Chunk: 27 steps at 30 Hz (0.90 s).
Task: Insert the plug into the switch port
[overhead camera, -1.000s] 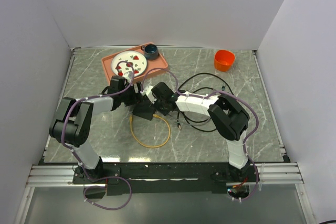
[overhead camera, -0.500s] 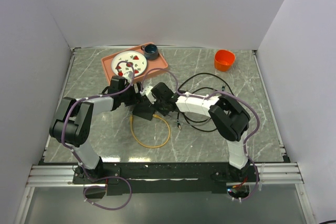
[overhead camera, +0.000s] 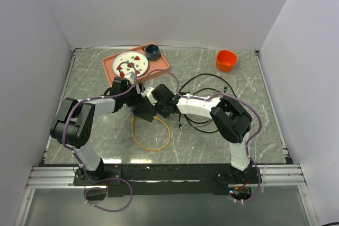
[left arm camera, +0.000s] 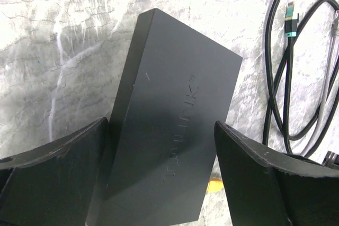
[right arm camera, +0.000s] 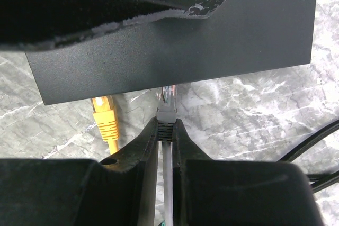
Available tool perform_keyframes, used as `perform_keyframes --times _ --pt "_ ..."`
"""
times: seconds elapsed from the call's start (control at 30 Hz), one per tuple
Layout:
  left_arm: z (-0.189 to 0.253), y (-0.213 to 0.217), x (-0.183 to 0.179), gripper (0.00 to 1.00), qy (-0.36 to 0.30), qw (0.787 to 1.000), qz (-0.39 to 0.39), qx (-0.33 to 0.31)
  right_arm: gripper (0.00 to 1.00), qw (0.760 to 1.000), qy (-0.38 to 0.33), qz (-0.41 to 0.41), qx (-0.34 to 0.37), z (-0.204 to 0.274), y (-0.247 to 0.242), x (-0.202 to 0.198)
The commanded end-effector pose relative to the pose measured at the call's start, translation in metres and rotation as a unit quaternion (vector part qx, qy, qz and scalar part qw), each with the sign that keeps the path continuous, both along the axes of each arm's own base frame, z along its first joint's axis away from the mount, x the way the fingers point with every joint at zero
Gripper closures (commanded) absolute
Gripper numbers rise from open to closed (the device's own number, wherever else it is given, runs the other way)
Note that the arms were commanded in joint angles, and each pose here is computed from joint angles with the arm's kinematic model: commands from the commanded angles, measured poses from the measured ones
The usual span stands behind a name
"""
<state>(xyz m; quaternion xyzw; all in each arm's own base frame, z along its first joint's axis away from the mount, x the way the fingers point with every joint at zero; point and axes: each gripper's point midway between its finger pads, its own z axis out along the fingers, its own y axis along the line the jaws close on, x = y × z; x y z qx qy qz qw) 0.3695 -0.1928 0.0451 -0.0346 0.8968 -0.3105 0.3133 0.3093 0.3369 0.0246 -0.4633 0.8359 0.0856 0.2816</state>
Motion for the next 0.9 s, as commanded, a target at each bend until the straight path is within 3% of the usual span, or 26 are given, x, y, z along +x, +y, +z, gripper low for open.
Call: perform_keyframes --times 0.0,0.87 --pt "-0.016 -0.026 -0.037 0.14 0.053 0.998 -0.037 -0.025 1.00 0.995 -0.046 0.001 0.086 0.044 0.039 0.014" --pt "-0.013 -0.061 -0.094 0.17 0.065 0.993 -0.083 -0.061 1.00 0.984 -0.057 -0.002 0.166 0.086 0.063 0.020"
